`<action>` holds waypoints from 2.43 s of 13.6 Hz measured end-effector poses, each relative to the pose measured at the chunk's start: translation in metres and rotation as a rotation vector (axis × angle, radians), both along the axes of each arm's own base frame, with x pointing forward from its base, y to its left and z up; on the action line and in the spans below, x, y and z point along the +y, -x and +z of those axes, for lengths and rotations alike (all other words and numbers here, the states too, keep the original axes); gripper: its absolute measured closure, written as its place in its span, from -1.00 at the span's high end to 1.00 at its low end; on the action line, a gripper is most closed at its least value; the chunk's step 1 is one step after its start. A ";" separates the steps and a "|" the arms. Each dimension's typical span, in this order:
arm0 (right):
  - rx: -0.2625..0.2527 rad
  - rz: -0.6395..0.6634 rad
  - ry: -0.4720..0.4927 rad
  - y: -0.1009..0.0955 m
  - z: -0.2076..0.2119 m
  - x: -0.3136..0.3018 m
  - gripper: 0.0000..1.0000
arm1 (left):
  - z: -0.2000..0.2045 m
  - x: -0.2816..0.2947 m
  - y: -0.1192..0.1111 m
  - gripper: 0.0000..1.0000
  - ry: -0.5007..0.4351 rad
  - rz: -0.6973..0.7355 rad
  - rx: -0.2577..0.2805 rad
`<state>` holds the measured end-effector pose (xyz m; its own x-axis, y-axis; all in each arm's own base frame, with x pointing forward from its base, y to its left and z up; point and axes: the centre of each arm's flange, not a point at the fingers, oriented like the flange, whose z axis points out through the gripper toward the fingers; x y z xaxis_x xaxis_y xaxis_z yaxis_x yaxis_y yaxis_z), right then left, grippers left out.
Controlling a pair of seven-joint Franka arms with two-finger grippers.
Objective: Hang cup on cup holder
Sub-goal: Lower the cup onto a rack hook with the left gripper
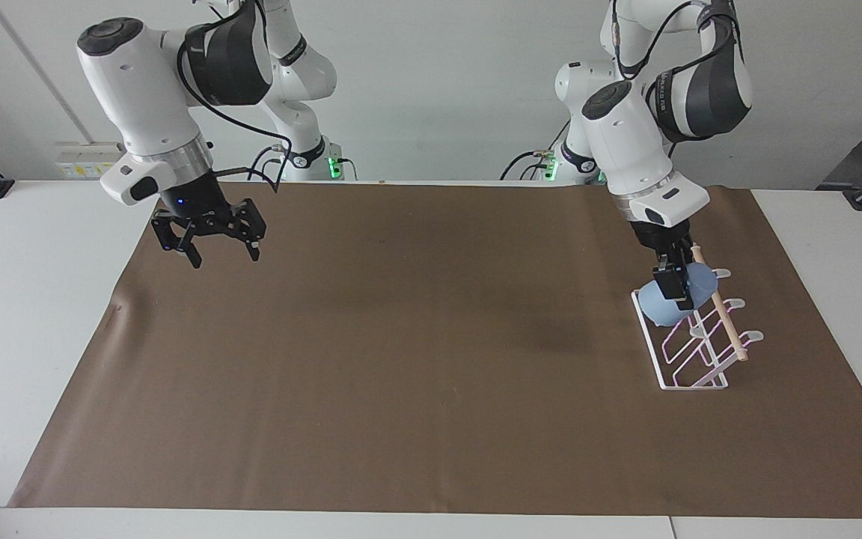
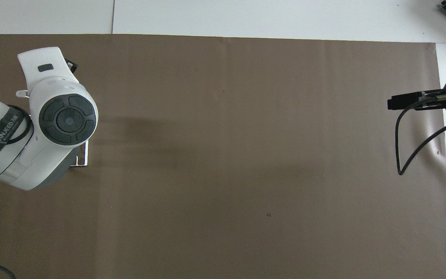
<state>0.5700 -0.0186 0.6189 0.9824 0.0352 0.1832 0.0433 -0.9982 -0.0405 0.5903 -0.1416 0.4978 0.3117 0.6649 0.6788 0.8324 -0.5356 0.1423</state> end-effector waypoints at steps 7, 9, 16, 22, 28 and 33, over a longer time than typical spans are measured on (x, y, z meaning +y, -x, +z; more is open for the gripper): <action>0.063 -0.123 0.040 0.029 0.060 -0.027 1.00 | -0.025 0.040 -0.008 0.57 -0.018 -0.051 0.017; 0.103 -0.199 0.032 0.035 0.058 -0.031 1.00 | -0.032 0.041 -0.007 0.57 -0.018 -0.068 0.029; 0.128 -0.217 0.033 0.043 0.033 -0.026 1.00 | -0.060 0.040 0.002 0.57 -0.017 -0.089 0.072; 0.124 -0.175 0.073 0.051 0.029 -0.016 1.00 | -0.064 0.045 0.000 0.56 -0.015 -0.085 0.077; 0.133 -0.167 0.074 0.053 0.029 -0.018 1.00 | -0.065 0.046 0.000 0.56 -0.015 -0.084 0.078; 0.142 -0.152 0.076 0.048 0.034 -0.013 1.00 | -0.065 0.045 0.000 0.56 -0.015 -0.085 0.078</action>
<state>0.5225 -0.0316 0.6525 0.9932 -0.1072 0.0450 -0.1090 -0.9932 0.0405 0.5899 -0.0965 0.4327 0.4193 0.6236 0.6598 0.7919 -0.6066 0.0700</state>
